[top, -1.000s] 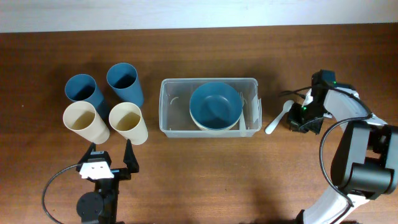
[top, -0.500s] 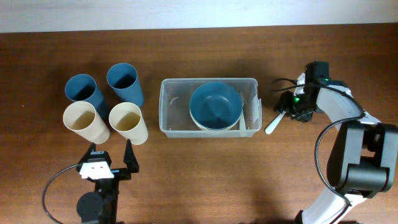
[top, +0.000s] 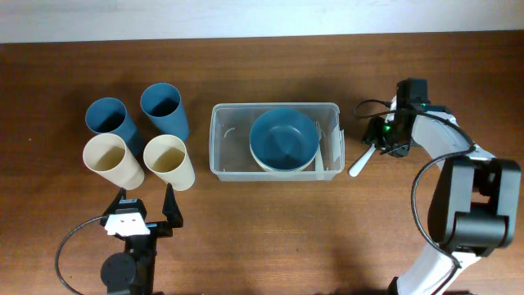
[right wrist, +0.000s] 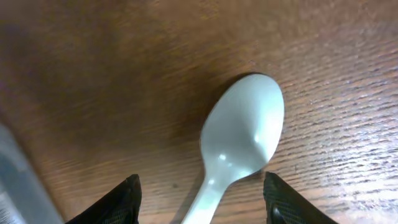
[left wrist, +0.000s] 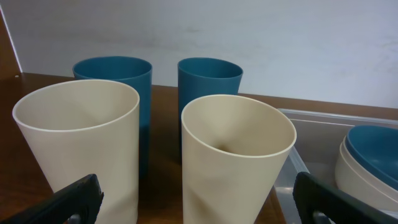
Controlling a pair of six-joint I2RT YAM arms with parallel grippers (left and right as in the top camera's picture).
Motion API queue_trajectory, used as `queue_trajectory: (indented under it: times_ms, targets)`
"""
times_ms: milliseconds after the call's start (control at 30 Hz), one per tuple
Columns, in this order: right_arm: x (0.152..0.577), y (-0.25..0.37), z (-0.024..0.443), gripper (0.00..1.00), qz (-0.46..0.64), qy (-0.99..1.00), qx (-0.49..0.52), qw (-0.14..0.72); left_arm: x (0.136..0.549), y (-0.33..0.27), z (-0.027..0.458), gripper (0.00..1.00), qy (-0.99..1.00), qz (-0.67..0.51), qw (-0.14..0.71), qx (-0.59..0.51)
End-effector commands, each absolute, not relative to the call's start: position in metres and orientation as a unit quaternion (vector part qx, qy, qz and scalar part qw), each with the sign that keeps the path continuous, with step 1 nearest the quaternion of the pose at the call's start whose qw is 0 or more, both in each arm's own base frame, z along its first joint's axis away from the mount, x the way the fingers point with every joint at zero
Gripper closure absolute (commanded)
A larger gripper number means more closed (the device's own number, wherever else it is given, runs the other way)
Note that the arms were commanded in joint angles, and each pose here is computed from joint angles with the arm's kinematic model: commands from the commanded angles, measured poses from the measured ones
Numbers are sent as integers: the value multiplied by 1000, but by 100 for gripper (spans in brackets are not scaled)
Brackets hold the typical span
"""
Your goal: Pack container
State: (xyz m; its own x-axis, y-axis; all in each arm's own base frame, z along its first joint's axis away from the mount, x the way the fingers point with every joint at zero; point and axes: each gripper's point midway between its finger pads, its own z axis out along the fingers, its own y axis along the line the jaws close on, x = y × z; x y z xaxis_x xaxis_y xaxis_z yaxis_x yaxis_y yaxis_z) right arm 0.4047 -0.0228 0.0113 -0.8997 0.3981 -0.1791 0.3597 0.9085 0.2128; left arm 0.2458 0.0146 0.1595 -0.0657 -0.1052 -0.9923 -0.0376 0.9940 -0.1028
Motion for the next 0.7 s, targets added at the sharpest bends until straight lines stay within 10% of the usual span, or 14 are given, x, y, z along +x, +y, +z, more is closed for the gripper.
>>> queue_trajectory:
  times_ms: [0, 667]
  targets:
    - [407, -27, -2, 42, 72, 969, 214, 103, 245, 13, 159, 0, 730, -23, 682, -40]
    - [409, -37, -20, 77, 45, 967, 230, 98, 245, 13, 159, 0, 730, -23, 682, -40]
